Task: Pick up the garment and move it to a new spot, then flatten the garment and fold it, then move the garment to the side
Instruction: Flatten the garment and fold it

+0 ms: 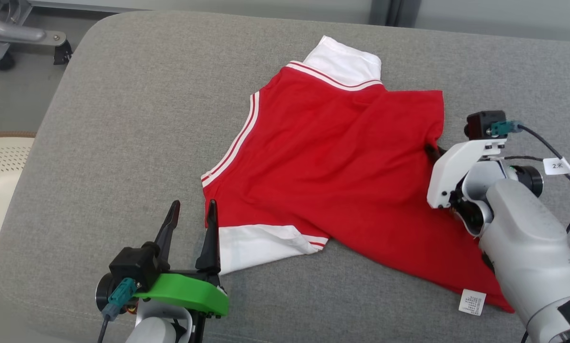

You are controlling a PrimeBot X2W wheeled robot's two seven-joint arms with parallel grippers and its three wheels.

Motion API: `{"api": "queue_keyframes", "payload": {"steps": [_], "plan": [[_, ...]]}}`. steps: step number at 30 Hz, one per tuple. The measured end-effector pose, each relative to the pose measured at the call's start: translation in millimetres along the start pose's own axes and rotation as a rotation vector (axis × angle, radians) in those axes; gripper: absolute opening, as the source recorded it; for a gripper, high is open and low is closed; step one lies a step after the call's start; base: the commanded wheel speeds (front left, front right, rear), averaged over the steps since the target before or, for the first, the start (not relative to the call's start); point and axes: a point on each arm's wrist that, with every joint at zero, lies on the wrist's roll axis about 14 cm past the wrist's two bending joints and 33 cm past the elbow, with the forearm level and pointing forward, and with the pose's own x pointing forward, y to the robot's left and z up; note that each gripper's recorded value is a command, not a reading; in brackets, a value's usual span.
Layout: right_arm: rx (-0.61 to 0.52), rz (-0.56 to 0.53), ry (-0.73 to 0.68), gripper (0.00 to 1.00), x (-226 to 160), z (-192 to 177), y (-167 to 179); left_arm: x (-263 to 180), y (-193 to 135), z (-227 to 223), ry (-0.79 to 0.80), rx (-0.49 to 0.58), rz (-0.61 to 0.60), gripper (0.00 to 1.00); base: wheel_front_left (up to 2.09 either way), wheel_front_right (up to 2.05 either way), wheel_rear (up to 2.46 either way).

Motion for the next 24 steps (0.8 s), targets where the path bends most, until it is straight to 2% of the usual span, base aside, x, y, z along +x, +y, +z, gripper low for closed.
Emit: {"api": "queue_keyframes", "payload": {"steps": [12, 21, 24], "plan": [[-0.113, -0.142, -0.280, 0.00, -13.8, 116.9, -63.7, 7.5, -9.3, -9.2, 0.023, -0.004, -0.030, 1.00, 0.00, 0.00, 0.00], [-0.221, -0.225, -0.397, 0.00, -14.6, 157.1, -90.3, 9.9, -4.9, -11.1, 0.028, -0.001, -0.018, 1.00, 0.00, 0.00, 0.00], [-0.233, -0.230, -0.402, 0.00, -9.2, 152.4, -90.3, 10.8, -1.6, -11.1, 0.028, 0.000, -0.008, 1.00, 0.00, 0.00, 0.00]]}}
